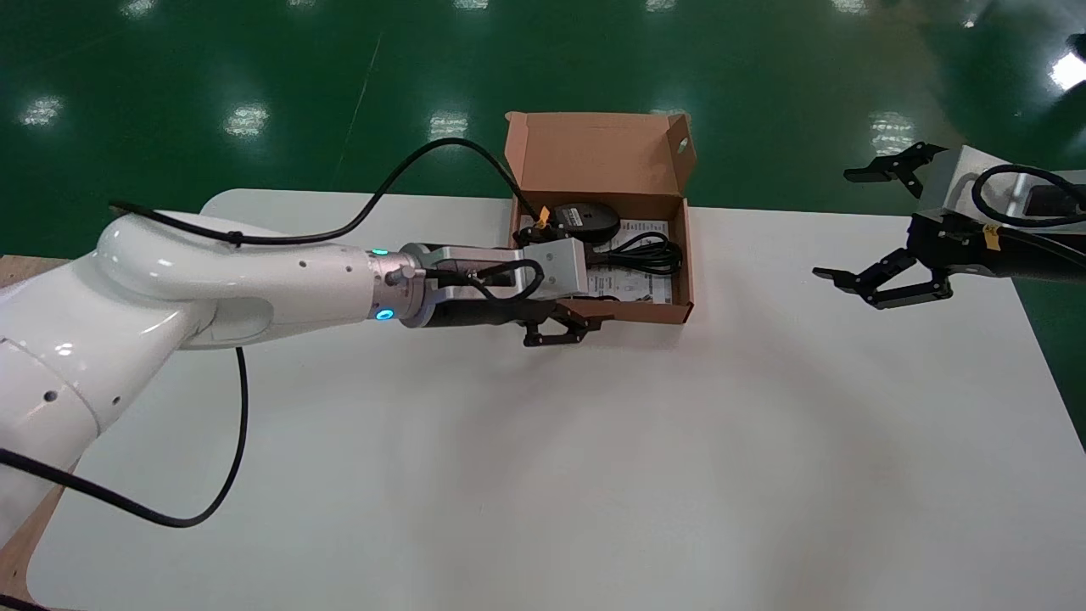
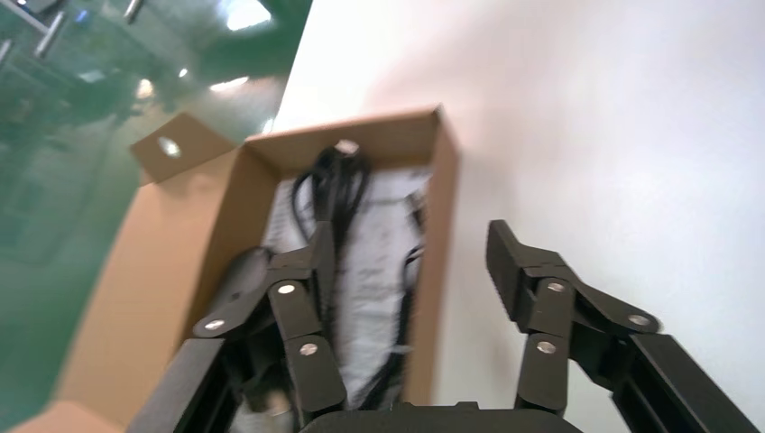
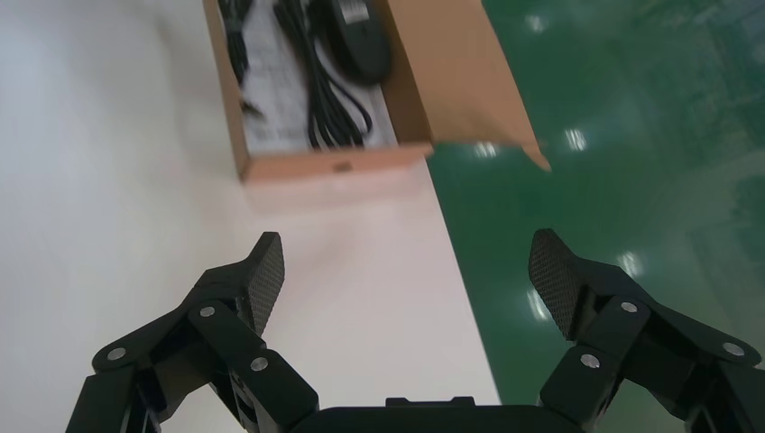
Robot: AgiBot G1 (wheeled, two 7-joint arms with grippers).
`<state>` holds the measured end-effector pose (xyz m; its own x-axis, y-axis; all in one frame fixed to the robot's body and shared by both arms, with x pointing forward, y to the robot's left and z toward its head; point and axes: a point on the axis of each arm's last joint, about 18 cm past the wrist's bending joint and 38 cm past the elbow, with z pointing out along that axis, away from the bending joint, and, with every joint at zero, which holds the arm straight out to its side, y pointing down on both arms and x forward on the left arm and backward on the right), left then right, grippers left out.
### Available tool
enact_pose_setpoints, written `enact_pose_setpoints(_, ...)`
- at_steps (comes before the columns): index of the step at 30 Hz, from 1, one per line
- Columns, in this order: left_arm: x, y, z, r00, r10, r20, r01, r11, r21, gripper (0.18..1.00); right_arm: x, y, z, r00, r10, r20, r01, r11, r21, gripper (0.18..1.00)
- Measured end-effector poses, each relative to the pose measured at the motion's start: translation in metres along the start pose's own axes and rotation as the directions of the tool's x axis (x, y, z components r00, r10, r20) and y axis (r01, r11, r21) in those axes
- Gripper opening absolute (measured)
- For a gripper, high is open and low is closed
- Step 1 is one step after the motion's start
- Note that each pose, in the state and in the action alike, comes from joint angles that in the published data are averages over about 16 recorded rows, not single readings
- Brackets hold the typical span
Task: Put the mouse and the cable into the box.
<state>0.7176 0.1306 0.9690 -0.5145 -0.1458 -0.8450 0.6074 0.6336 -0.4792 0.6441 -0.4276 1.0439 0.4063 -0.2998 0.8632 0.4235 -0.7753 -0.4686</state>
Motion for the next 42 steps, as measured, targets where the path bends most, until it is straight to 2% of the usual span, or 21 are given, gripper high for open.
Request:
enact_pose_setpoints(8, 0.016, -0.002, -0.03, 0.984, -0.174, -0.024, 0.176, 0.975, 0.133, 0.709, -0.018, -0.018, 0.007, 0.996, 0.083, 0.02, -0.085, 0.989, 0.125, 1.0)
enact_pose_setpoints(13, 0.023, -0.004, -0.053, 0.965, -0.26, -0.046, 0.264, 0.942, 0.206, 0.827, -0.03, -0.031, 0.008, 0.99, 0.132, 0.046, -0.138, 0.97, 0.198, 1.0)
enact_pose_setpoints(19, 0.03, -0.008, -0.085, 0.938, -0.337, -0.077, 0.345, 0.895, 0.282, 0.918, -0.046, -0.047, 0.006, 0.979, 0.183, 0.09, -0.202, 0.939, 0.278, 1.0)
enact_pose_setpoints(24, 0.035, -0.011, -0.114, 0.918, -0.383, -0.106, 0.395, 0.856, 0.334, 0.965, -0.059, -0.061, 0.001, 0.966, 0.22, 0.137, -0.254, 0.907, 0.337, 1.0)
enact_pose_setpoints(32, 0.045, -0.019, -0.164, 0.893, -0.423, -0.153, 0.448, 0.803, 0.393, 0.996, -0.084, -0.084, -0.011, 0.937, 0.263, 0.229, -0.338, 0.846, 0.412, 1.0)
enact_pose_setpoints(42, 0.061, -0.034, -0.228, 0.878, -0.429, -0.215, 0.479, 0.769, 0.423, 1.001, -0.117, -0.115, -0.032, 0.885, 0.286, 0.368, -0.442, 0.764, 0.469, 1.0)
